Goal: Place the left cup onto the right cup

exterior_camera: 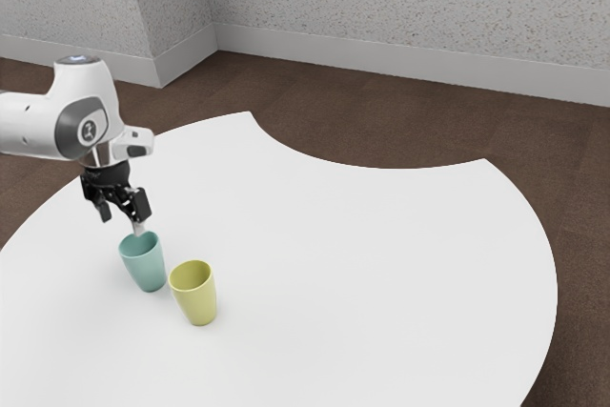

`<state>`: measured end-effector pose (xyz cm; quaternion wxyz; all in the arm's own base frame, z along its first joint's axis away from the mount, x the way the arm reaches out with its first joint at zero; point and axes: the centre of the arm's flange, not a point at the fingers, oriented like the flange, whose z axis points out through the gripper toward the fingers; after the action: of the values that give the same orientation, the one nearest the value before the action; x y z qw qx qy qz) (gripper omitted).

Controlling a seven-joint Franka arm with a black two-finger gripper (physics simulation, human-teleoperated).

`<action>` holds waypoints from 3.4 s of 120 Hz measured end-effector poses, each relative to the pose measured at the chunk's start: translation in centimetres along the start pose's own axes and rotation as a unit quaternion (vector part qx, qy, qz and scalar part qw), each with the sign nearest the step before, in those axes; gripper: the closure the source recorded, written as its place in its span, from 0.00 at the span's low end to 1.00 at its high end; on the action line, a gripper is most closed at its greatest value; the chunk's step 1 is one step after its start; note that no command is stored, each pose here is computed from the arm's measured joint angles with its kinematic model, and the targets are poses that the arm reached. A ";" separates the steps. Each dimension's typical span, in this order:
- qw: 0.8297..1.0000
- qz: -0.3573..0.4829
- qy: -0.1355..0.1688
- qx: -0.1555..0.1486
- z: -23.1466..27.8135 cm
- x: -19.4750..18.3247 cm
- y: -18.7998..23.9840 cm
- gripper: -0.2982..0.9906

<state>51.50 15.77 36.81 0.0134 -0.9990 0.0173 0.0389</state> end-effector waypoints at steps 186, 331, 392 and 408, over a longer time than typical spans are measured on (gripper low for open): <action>1.000 -0.012 -0.014 0.001 4.2 0.7 -1.0 0.40; 1.000 -0.012 -0.018 -0.001 4.8 0.9 -0.9 0.66; 1.000 -0.009 -0.011 0.002 4.8 1.2 -0.6 0.74; 1.000 -0.009 -0.011 0.002 4.8 1.2 -0.6 0.76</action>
<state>52.39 16.45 31.98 0.0160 -0.9986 0.0087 0.0496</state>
